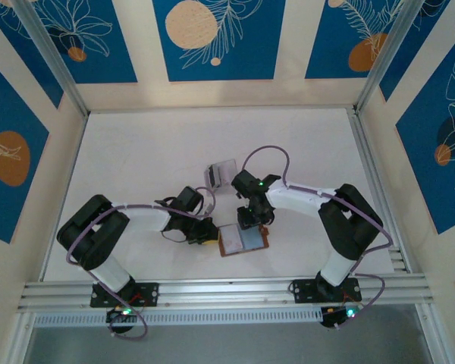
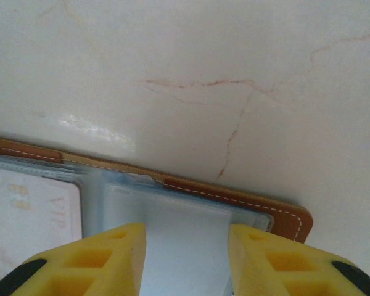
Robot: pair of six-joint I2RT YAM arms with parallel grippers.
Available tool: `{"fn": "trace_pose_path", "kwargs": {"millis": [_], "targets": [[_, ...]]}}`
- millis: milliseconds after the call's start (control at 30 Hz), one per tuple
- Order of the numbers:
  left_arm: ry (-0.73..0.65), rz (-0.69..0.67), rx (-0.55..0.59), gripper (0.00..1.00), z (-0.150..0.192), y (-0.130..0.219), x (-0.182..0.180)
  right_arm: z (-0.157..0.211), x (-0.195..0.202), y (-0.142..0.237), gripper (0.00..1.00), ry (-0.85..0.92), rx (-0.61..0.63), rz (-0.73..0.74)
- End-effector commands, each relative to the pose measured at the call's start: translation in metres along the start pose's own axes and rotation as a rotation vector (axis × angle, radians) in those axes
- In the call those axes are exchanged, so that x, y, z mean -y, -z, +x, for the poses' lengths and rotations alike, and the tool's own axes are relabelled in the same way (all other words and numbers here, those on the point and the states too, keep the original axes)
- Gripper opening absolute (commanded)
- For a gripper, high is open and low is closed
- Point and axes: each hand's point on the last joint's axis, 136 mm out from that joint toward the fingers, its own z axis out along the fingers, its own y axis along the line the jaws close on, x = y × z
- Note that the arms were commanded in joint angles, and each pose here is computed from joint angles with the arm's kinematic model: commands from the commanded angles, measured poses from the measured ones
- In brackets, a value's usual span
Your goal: Put the credit cards into the card holder
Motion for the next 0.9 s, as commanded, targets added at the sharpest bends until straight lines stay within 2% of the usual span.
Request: {"fn": "trace_pose_path", "kwargs": {"millis": [0,133,200,433,567,867], "targets": [[0.036,-0.091,-0.032,0.12,0.009,-0.011,-0.03,0.013,0.009,-0.012,0.42,-0.018,-0.045,0.063],[0.033,-0.09,-0.033,0.12,0.008,-0.012,-0.03,0.02,0.01,-0.019,0.4,-0.039,-0.066,0.077],[0.032,-0.092,-0.034,0.12,0.008,-0.012,-0.03,0.023,0.008,-0.022,0.36,-0.047,-0.077,0.074],[0.035,-0.091,-0.041,0.12,0.009,-0.015,-0.033,0.024,0.001,-0.017,0.1,-0.042,-0.063,0.068],[0.032,-0.096,-0.045,0.12,0.011,-0.016,-0.036,0.017,0.0,-0.003,0.0,-0.037,-0.026,0.062],[0.041,-0.097,-0.041,0.12,0.013,-0.018,-0.041,0.001,-0.01,0.03,0.0,-0.02,0.038,0.06]]}}
